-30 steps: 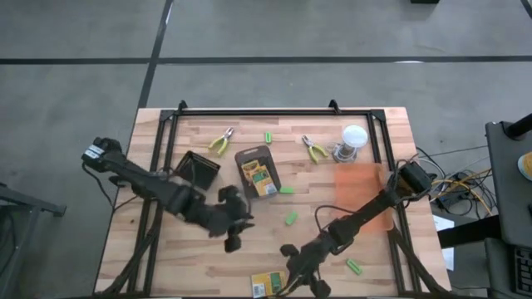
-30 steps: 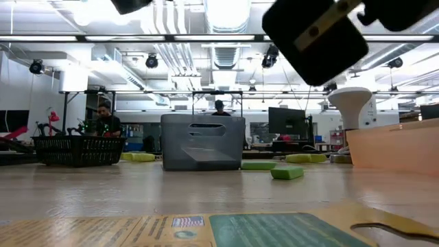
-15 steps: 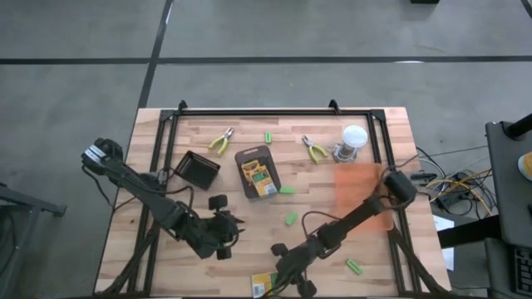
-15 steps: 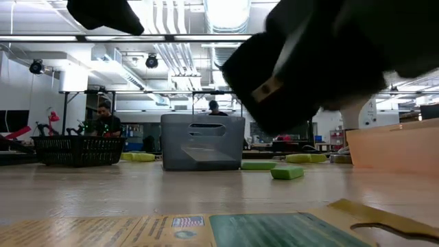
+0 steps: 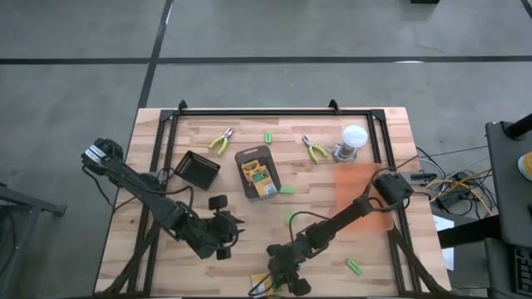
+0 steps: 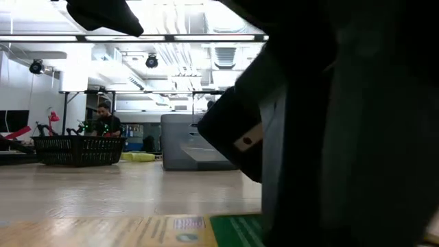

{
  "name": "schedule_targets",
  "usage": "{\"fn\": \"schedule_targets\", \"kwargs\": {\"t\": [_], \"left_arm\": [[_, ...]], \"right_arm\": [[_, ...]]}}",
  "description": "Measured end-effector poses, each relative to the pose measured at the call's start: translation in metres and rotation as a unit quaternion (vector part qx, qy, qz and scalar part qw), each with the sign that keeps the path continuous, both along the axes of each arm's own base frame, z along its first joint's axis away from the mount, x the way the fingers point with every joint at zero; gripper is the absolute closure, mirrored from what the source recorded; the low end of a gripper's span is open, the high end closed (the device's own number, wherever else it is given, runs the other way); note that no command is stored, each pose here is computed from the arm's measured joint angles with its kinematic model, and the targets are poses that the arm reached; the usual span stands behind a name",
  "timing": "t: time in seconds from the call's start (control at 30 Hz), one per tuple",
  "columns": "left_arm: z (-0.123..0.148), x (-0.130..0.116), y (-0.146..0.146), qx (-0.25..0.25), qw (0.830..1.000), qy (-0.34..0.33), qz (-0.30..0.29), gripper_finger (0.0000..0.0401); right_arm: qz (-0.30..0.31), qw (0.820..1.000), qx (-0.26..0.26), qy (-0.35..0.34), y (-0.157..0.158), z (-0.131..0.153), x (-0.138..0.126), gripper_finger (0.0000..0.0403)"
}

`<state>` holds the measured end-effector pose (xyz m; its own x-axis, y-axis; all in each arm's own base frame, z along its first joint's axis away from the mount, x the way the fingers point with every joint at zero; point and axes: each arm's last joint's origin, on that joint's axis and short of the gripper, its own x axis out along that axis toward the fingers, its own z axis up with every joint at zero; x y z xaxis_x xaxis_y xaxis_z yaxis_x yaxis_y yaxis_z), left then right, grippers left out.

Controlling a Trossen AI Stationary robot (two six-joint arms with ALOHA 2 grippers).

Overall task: Pick & Place School Supplies
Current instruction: Put the yellow crayon box into the black transparent bin

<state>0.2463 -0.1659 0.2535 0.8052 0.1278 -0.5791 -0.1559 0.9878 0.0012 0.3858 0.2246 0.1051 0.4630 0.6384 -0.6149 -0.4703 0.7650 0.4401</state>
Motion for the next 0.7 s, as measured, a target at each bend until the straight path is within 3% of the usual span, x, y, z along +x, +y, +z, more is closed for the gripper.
{"fn": "schedule_targets", "kwargs": {"t": [0.3,0.57,0.7], "left_arm": [[0.000,0.000,0.000,0.009,1.000,0.001,-0.006,0.0293],[0.000,0.000,0.000,0.018,1.000,0.003,-0.013,0.0293],[0.000,0.000,0.000,0.020,1.000,0.003,-0.015,0.0293]], "right_arm": [[-0.021,1.000,-0.018,0.009,-0.024,-0.001,0.010,0.0346],[-0.086,0.990,-0.091,0.061,-0.054,-0.008,0.013,0.0346],[-0.087,0.989,-0.106,0.054,-0.065,-0.007,0.016,0.0346]]}}
